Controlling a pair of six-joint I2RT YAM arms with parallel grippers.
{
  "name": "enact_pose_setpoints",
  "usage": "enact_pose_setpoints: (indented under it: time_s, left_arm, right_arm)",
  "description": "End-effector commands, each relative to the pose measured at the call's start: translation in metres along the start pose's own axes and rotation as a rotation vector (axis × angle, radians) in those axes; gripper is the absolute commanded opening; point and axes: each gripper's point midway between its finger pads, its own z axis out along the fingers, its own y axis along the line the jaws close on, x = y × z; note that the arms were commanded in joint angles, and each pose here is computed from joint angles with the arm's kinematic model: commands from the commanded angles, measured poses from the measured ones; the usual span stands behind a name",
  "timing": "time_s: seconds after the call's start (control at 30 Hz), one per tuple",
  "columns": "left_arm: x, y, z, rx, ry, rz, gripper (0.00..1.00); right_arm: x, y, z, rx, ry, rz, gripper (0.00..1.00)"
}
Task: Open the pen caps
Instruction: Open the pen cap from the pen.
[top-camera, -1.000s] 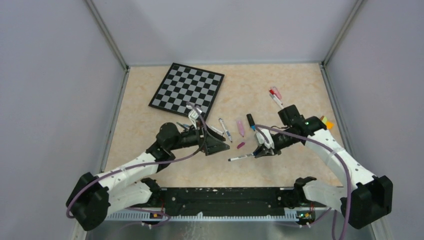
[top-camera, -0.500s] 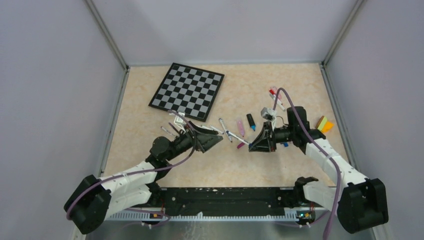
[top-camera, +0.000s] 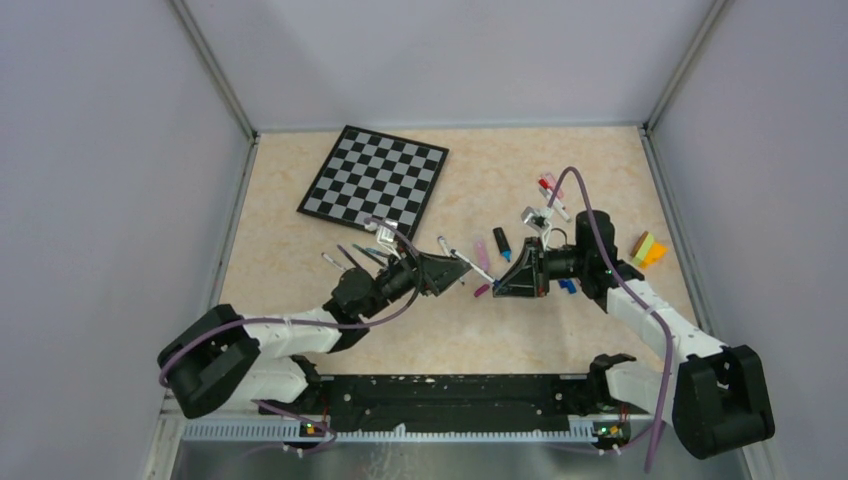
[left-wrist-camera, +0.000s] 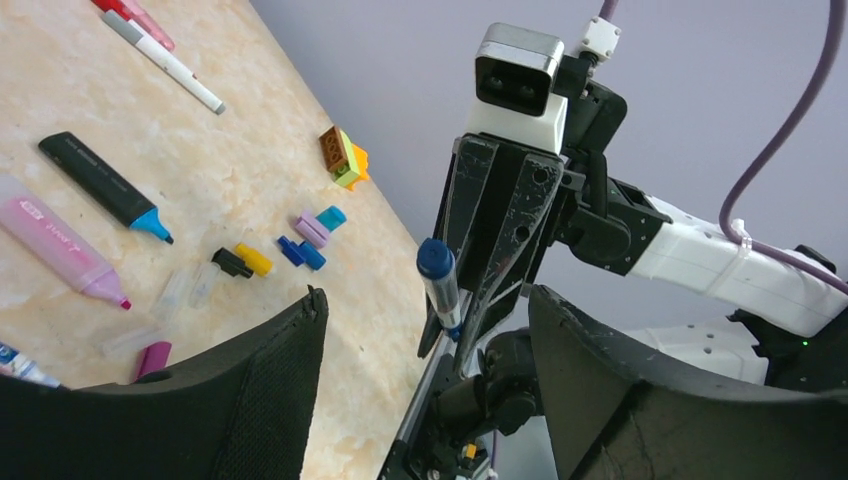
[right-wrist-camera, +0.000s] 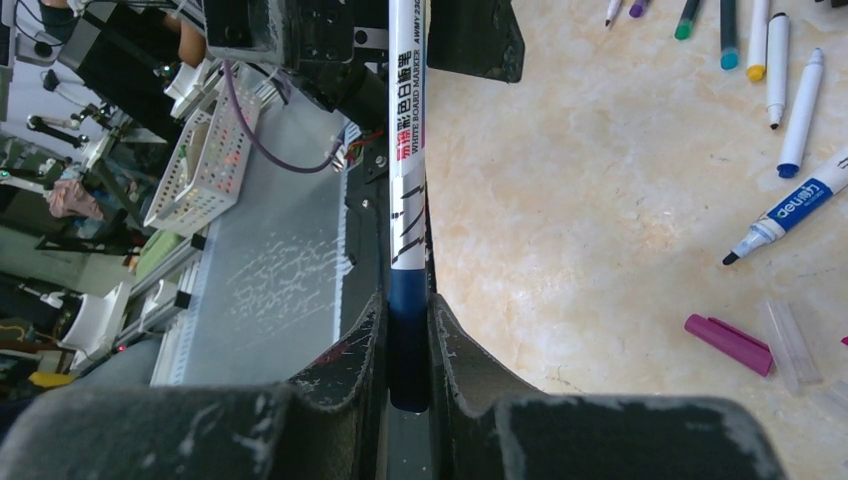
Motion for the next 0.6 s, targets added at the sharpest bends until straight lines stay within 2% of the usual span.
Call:
enact_pose_setpoints:
  time_s: [0.0,0.13,0.33,0.47,0.57]
  left_arm:
    - [-0.025,-0.033,0.023,0.108,-0.105,0.011,0.73]
    - [-0.015,-0.03,0.033,0.106,-0.079,-0.007,0.6]
    - [-0.009,-0.027,0.036,0.104,-0.064,-0.031,0.3]
    - [-0.013,-0.027,0.035,0.096,-0.085,-0.027,0.01]
    - [-0.036,-0.022,0.032,0.046,-0.195,-0.005,0.0]
  right_arm:
    - [-0.006,0.004,0.001,-0.029,-0.011,-0.028,0.0]
    - [-0.006,0.004,0.001,-0.027,-0.012,-0.027,0.0]
    - [-0.005,0.002,0.002,-0.024,-0.014,-0.016,0.0]
    - [-0.003,0.002,0.003,-0.027,-0.01,-0.007,0.0]
    - [0.0,0.003,0.003,-0.041,0.0,-0.015,0.0]
